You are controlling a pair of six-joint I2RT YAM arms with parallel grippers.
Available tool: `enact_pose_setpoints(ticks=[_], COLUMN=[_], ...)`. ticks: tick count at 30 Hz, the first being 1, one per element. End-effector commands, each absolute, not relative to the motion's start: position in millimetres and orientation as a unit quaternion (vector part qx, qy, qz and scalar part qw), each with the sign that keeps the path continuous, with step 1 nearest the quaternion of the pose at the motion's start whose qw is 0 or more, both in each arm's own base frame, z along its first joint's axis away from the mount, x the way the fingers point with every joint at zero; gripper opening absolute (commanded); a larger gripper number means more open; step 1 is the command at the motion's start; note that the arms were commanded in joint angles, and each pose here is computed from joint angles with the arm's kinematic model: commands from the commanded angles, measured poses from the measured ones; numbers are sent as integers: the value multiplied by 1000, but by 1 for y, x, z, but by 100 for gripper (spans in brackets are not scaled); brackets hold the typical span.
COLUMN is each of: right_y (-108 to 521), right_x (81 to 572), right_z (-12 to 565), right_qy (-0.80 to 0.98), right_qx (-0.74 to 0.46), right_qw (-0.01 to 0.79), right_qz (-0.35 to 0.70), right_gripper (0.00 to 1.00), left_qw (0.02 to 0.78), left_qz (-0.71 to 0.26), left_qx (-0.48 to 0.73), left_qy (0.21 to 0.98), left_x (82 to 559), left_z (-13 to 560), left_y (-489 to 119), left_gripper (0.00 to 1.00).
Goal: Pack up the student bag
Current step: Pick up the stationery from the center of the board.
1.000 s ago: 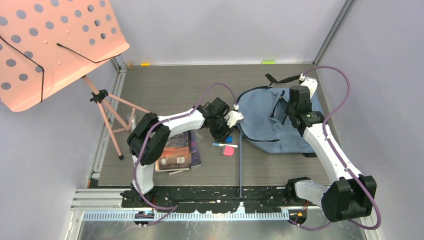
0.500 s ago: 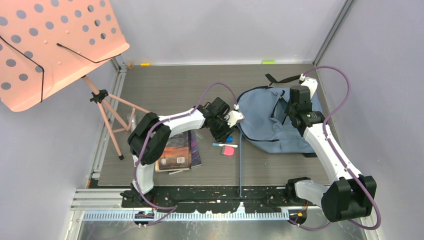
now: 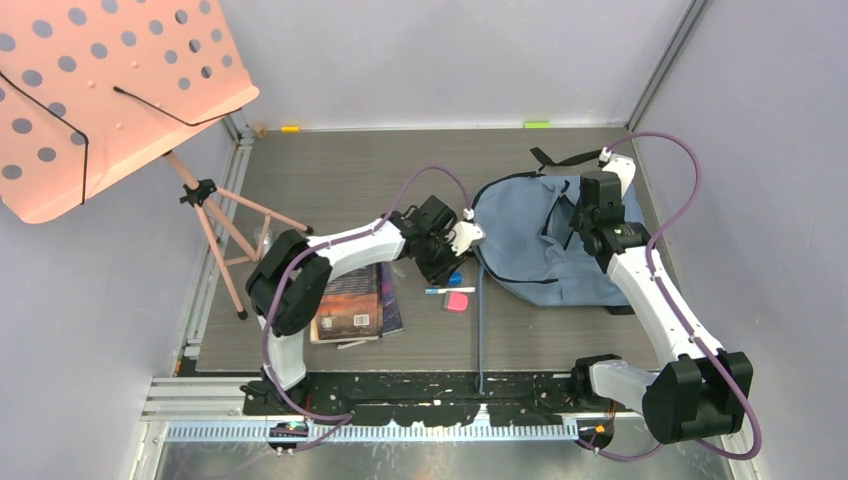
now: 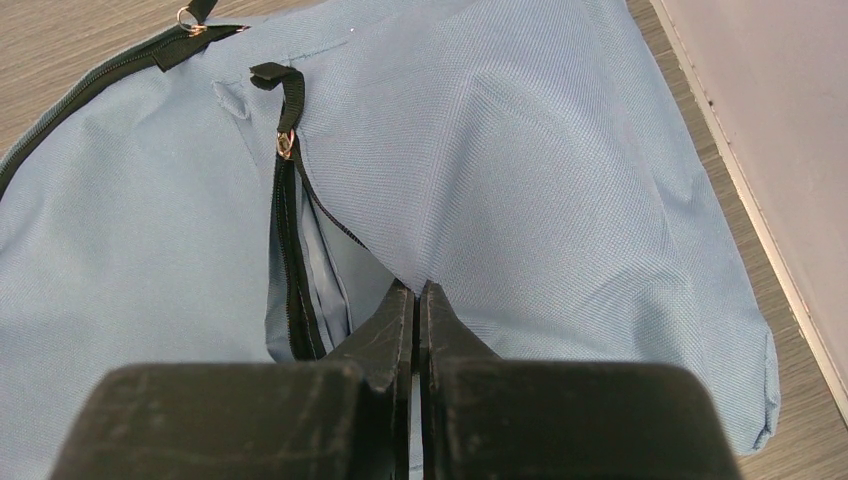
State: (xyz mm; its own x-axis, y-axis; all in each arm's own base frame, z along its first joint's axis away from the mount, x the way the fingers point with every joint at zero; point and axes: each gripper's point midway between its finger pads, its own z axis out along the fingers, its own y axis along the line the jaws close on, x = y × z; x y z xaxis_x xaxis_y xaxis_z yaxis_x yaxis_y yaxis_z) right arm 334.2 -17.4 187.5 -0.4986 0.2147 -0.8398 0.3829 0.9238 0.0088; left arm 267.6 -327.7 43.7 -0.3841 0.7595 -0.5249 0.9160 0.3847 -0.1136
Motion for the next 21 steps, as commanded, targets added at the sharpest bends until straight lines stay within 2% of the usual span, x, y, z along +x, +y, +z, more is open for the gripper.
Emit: enact_pose_setpoints(ticks=[1,9,16,21], right_y=[-15,-14,-2,13], right_x=[345,345,346,344], right_z=[207,205,205,205], right_qy=[842,844,852,858], right_qx=[184,184,182,171], right_qw=[502,499,490,483], right_qz=[-71,-69,-38,2], right_gripper=[0,1,0,1], left_qw=[241,215,232,273], left_qz=[-204,-166,-284,-301], left_qx=[498,418,336,287], left_qy=[808,867,868,868], left_x=[267,267,248,248], left_z=[83,71,120,151], left_y=[-327,-310,-343,-346], left_gripper=[14,14,16,14])
